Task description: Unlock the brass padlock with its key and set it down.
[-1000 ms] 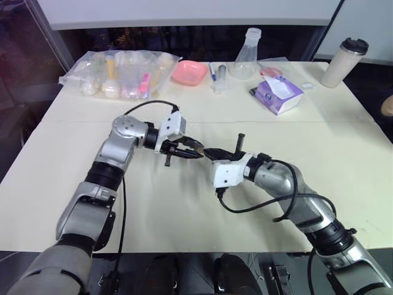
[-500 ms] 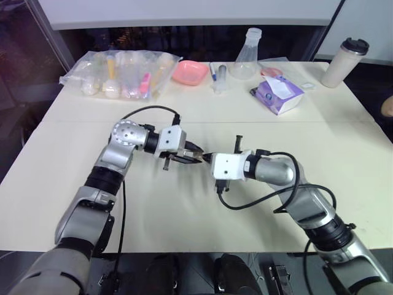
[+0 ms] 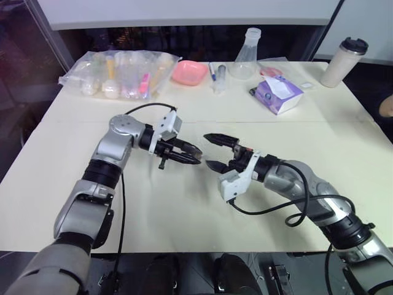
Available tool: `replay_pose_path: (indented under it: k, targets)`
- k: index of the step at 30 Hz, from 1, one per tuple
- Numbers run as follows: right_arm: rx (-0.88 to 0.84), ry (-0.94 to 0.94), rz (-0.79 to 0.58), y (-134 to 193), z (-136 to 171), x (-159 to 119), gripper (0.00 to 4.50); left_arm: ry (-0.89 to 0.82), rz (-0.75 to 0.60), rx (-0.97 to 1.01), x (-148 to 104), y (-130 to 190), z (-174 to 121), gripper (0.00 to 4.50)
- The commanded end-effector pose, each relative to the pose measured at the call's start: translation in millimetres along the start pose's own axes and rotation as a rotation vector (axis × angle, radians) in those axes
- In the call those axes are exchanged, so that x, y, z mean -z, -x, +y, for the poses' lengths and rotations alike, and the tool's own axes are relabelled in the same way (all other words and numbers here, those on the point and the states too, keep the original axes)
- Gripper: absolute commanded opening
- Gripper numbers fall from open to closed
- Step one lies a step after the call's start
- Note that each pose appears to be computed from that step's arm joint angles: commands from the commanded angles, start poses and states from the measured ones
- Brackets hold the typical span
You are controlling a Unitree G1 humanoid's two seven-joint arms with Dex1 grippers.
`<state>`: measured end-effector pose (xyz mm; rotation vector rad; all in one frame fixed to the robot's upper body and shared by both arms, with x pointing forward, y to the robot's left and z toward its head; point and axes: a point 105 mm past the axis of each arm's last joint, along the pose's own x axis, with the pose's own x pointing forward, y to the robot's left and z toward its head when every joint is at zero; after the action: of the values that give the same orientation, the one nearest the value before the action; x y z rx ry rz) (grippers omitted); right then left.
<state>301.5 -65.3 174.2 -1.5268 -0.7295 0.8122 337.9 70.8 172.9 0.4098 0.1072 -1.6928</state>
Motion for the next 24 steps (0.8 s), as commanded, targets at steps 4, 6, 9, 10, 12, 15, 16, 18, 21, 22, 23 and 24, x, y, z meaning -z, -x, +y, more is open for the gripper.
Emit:
replay_pose_path:
  k: [4, 6, 9, 10, 12, 15, 16, 18, 21, 22, 23, 24]
  targets:
    - [0.071, 0.048, -0.044, -2.6, -14.9, -5.4, 4.36, -0.054, -0.044, 0.009, -23.5, 1.7, 3.3, 0.77]
    - [0.080, 0.054, -0.054, -3.4, -16.1, -7.1, 4.36, -0.051, -0.049, 0.011, -25.0, 1.6, 3.3, 0.77]
    - [0.082, 0.057, -0.062, -4.1, -16.6, -8.3, 4.36, -0.046, -0.051, 0.014, -25.6, 1.9, 3.8, 0.77]
    - [0.082, 0.057, -0.063, -4.2, -16.6, -8.4, 4.36, -0.045, -0.051, 0.014, -25.5, 2.1, 3.9, 0.77]
    - [0.082, 0.062, -0.067, -4.7, -16.7, -8.8, 4.36, -0.043, -0.049, 0.018, -25.3, 2.2, 3.6, 0.77]
    - [0.085, 0.069, -0.076, -6.1, -17.8, -9.5, 3.80, -0.041, -0.048, 0.023, -24.9, 2.0, 3.3, 0.77]
    - [0.086, 0.071, -0.078, -6.7, -18.1, -9.4, 3.48, -0.040, -0.048, 0.025, -24.8, 1.8, 3.3, 0.77]
    - [0.087, 0.074, -0.080, -7.4, -18.5, -9.3, 2.59, -0.040, -0.047, 0.026, -24.3, 1.7, 3.3, 0.77]
    - [0.087, 0.076, -0.082, -8.0, -18.8, -8.7, 1.13, -0.040, -0.046, 0.027, -23.9, 2.0, 3.3, 0.77]
    - [0.087, 0.077, -0.083, -8.1, -19.0, -8.5, 0.55, -0.039, -0.046, 0.028, -23.8, 2.2, 3.3, 0.77]
    - [0.086, 0.078, -0.084, -8.1, -19.1, -8.5, 0.07, -0.039, -0.047, 0.028, -23.7, 2.4, 3.1, 0.77]
    - [0.086, 0.079, -0.085, -8.0, -19.2, -8.5, 0.07, -0.038, -0.048, 0.028, -23.5, 2.4, 3.3, 0.77]
